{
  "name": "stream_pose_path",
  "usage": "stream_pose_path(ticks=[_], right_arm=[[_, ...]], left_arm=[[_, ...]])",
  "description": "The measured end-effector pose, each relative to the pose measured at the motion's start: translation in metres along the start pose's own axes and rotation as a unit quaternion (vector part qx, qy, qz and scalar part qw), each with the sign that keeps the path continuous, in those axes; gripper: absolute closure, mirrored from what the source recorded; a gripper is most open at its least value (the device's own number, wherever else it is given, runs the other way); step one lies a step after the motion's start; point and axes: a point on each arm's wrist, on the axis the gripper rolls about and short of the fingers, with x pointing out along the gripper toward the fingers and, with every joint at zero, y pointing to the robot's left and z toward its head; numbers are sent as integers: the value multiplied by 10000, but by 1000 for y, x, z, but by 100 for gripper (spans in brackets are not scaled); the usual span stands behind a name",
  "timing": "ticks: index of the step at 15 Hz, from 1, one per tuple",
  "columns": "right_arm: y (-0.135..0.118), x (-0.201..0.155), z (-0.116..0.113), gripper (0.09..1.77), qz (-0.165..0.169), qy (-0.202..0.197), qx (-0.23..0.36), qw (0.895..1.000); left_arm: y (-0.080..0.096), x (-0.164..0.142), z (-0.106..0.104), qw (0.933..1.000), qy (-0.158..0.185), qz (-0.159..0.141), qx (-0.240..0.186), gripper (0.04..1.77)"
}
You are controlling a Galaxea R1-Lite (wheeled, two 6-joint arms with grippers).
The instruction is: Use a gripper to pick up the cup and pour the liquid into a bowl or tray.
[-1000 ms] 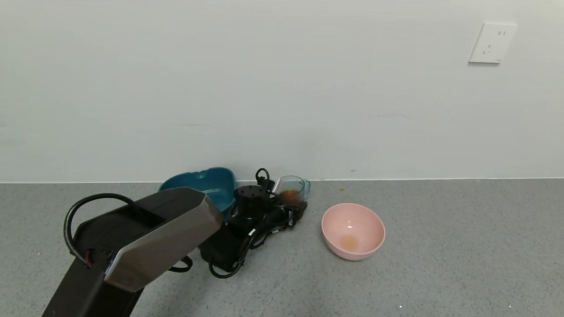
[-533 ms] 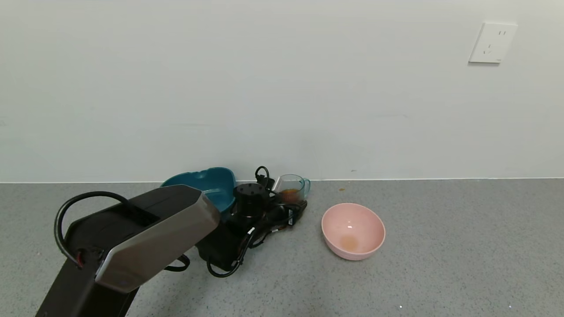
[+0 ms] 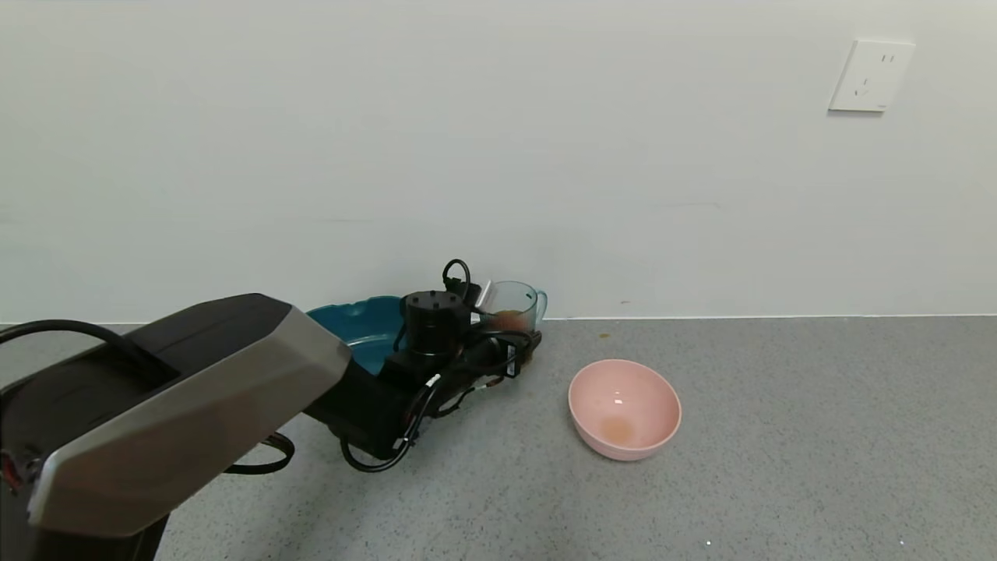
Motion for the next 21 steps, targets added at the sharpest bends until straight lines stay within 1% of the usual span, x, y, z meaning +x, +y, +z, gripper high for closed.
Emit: stream_pose_path(ticks=[1,4,6,9,11,13,16,19,21], right_arm=[[0,0,0,15,0,0,-1,10000],[0,0,0,15,0,-2,2,10000],[0,0,0,15,0,-2,0,10000],[0,0,0,15,-1,0,0,10000],[0,0,0,15,0,0,2,10000],[0,0,0,15,0,0,0,10000],[0,0,0,15,-4,0,2,10000],[0,0,0,15,-1,0,2,10000],[0,0,0,15,0,-1,2,10000]], left_arm=[[-3,-4,7,10000,-7,63,59,50],[-13,-13,24,9990,-181,227,336,50],[-19,-16,29,9982,-223,279,477,50],[-21,-20,36,9964,-295,328,721,50],[-22,-21,37,9939,-305,388,987,50],[-28,-24,37,9906,-319,354,1284,51],[-40,-28,37,9898,-288,275,1369,51],[-46,-29,36,9864,-296,253,1598,51],[-50,-30,34,9856,-280,197,1658,51]])
